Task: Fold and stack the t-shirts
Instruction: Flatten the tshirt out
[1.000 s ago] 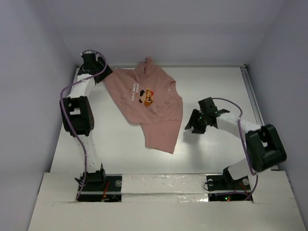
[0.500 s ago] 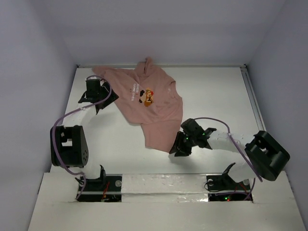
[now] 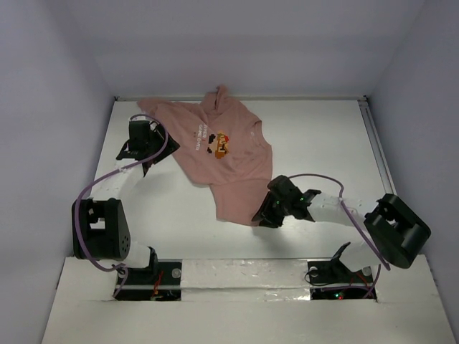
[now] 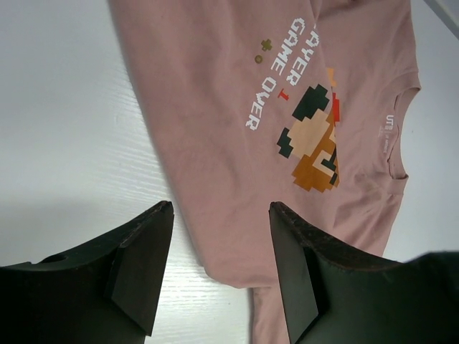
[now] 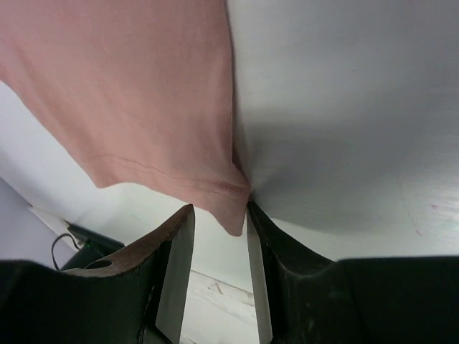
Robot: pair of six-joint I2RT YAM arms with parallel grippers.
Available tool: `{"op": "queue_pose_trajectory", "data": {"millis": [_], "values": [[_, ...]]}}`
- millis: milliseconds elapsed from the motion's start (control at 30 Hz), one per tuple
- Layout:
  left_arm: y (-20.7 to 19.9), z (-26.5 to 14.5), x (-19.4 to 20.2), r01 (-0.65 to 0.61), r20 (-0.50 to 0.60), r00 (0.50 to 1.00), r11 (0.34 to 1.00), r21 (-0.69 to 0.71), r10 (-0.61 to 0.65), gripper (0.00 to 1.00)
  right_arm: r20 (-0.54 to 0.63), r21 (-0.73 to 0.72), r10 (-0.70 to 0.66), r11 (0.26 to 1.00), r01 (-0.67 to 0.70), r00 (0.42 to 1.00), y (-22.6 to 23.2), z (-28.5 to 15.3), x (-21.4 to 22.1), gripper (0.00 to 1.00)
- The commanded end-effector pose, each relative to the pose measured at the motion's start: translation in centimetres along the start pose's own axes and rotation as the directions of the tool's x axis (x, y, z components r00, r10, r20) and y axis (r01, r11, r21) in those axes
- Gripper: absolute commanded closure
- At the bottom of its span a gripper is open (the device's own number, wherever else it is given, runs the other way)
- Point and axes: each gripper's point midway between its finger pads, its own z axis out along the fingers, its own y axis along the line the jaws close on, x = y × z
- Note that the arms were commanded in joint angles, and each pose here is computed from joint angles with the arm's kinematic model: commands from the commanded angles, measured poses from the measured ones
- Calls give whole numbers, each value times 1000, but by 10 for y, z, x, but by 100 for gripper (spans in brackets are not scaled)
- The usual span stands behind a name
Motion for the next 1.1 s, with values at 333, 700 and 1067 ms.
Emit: {"op": "queue_pose_trajectory", "data": {"millis": [333, 700, 1067], "values": [[-15, -13, -13, -13, 55, 998, 999, 51, 10, 49, -7, 266, 1, 964, 1, 1000, -79, 13, 12, 61], [-3, -8, -8, -26, 47, 999, 1000, 5, 26, 49, 4, 230, 20, 973, -21, 1000, -76, 20, 12, 90], [24, 20, -6, -58, 20, 998, 991, -120, 61, 45, 375, 301, -223, 947, 109, 900, -43, -62, -72, 100]]}}
